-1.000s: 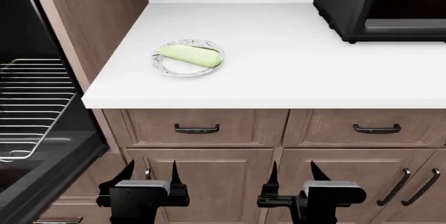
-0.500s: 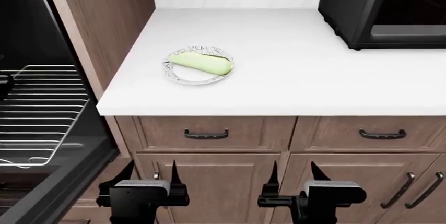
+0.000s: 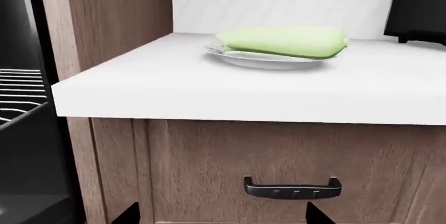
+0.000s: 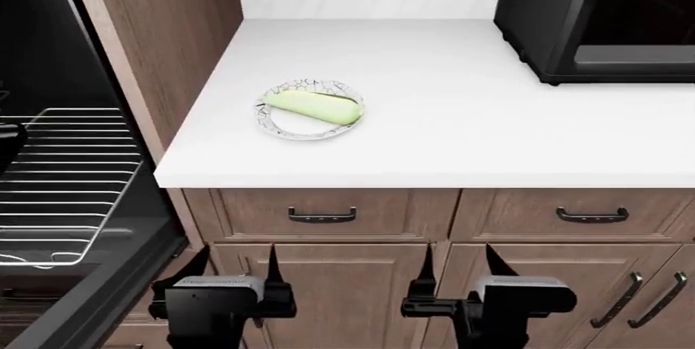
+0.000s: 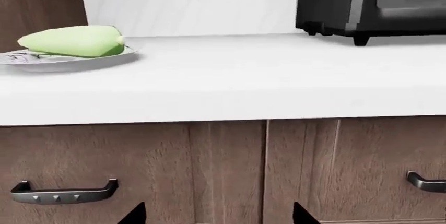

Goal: Place the corn on the rack of the oven.

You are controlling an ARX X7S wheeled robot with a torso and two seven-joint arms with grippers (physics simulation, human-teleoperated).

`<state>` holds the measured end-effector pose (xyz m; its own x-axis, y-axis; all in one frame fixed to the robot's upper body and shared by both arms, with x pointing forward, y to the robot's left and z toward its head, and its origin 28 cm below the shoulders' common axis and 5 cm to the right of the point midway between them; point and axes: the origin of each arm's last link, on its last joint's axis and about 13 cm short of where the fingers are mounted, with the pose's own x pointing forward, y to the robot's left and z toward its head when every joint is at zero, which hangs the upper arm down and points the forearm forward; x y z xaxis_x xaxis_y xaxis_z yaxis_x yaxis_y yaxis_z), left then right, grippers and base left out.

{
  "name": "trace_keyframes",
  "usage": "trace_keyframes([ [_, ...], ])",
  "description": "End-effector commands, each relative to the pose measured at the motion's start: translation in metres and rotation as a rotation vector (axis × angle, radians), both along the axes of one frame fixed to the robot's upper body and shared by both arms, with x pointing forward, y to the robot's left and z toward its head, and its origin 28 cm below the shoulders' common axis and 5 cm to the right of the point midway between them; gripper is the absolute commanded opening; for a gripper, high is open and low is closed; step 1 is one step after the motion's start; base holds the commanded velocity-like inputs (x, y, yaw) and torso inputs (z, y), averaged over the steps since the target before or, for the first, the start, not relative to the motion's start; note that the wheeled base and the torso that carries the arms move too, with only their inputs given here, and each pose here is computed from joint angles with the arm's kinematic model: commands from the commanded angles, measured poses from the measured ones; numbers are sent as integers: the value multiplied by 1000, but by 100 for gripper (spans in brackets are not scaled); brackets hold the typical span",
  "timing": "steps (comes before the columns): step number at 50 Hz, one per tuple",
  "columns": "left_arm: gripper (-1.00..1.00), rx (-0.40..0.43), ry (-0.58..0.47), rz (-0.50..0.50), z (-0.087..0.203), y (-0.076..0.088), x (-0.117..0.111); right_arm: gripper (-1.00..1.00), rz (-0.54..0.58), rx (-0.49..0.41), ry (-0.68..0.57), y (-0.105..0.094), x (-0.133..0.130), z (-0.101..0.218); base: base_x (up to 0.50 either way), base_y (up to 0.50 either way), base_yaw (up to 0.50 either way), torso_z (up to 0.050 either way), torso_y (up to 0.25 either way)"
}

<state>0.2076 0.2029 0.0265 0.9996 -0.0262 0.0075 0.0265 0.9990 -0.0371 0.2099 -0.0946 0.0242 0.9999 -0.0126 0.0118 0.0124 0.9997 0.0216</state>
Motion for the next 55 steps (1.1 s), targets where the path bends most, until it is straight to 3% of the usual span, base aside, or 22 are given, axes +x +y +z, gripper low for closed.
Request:
trace_keyframes([
  [1, 100, -51, -35, -142, 78, -5, -19, 100, 53, 16, -101, 7, -14, 87, 0, 0, 0, 0, 0],
  [3, 100, -79, -52, -186, 112, -5, -25, 100, 88, 21, -114, 7, -25, 125, 0, 0, 0, 0, 0],
  [5, 100, -33, -54, -164, 124, -5, -26, 100, 109, -46, -82, 6, -30, 146, 0, 0, 0, 0, 0],
  [6, 100, -61, -42, -170, 130, -5, -26, 100, 99, -65, -77, 5, -30, 155, 0, 0, 0, 0, 0],
  [10, 100, -84, -44, -176, 156, -3, -25, 100, 73, -66, -78, -4, -30, 184, 0, 0, 0, 0, 0],
  [12, 100, -140, -49, -159, 168, -2, -22, 100, 43, -65, -85, -8, -31, 192, 0, 0, 0, 0, 0],
  [17, 100, -163, -39, -153, 181, -6, -17, 100, 31, -92, -107, -11, -31, 212, 0, 0, 0, 0, 0],
  [32, 100, -148, -38, -177, 192, -7, -11, 100, 63, -118, -120, -15, -28, 227, 33, 0, 0, 0, 0],
  [55, 100, -157, -41, -159, 191, -5, -6, 100, 51, -147, -105, -17, -21, 226, 202, 0, 0, 0, 0],
])
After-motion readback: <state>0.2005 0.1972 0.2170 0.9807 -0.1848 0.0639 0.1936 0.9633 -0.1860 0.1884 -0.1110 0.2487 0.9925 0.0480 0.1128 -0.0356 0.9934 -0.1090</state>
